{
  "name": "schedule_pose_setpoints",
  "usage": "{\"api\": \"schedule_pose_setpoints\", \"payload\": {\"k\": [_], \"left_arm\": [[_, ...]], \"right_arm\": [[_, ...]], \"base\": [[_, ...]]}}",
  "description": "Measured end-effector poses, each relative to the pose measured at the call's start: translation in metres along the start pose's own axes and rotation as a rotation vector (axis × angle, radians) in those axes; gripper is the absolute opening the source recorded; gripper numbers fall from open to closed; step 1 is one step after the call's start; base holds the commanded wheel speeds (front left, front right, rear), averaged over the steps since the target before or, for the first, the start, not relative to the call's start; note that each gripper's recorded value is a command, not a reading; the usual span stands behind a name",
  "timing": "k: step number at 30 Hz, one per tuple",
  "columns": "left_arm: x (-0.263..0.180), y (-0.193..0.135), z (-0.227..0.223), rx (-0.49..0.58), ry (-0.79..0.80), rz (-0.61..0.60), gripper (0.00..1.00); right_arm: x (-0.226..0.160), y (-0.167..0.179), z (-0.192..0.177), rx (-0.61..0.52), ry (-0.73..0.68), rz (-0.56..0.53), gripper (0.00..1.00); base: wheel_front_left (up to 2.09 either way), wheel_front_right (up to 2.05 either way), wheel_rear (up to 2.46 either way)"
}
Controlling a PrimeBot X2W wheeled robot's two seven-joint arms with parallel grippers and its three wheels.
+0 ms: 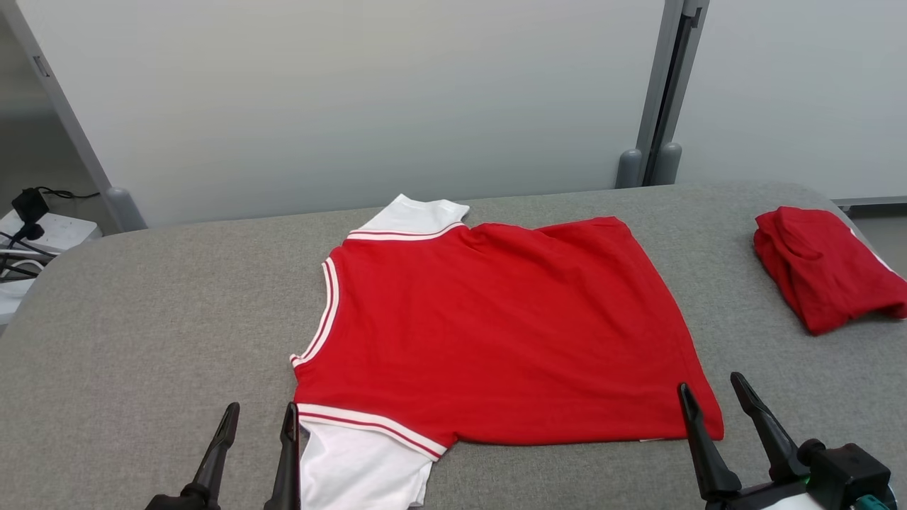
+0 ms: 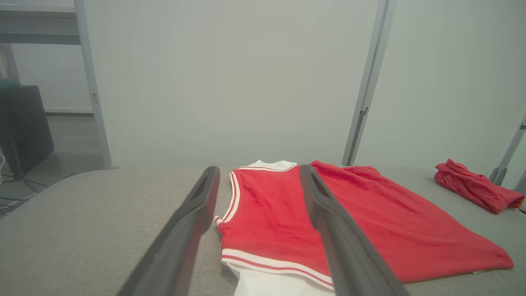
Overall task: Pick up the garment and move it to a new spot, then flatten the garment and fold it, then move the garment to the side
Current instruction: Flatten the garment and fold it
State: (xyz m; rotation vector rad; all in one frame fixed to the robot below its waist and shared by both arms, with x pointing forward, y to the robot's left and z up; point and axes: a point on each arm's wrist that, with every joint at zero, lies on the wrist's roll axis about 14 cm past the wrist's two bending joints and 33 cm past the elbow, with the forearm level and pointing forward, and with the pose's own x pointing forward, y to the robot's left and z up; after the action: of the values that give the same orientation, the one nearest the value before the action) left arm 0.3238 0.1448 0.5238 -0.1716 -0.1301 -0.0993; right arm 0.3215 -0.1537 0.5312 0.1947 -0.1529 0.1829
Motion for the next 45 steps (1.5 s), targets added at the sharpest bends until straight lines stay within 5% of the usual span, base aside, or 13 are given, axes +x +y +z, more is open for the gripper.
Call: {"api": "schedule_pose_setpoints", "payload": {"k": [20, 30, 45], "left_arm": [[-0.002, 0.003, -0.006, -0.008, 0.018, 0.011, 1.0], [-0.031, 0.003, -0.1, -0.137, 0.332, 0.052, 1.0], [-0.042, 0.008, -0.164, -0.079, 0.588, 0.083, 1.0]], "right_arm": [[0.003, 0.002, -0.005, 0.002, 0.015, 0.009, 1.0], [0.005, 0.003, -0.014, 0.014, 0.044, 0.014, 1.0], [0.003, -0.006, -0.023, 0.002, 0.084, 0.004, 1.0]], "base": [[0.0, 0.0, 0.0], [0.0, 0.0, 0.0], [0.0, 0.0, 0.0]]}}
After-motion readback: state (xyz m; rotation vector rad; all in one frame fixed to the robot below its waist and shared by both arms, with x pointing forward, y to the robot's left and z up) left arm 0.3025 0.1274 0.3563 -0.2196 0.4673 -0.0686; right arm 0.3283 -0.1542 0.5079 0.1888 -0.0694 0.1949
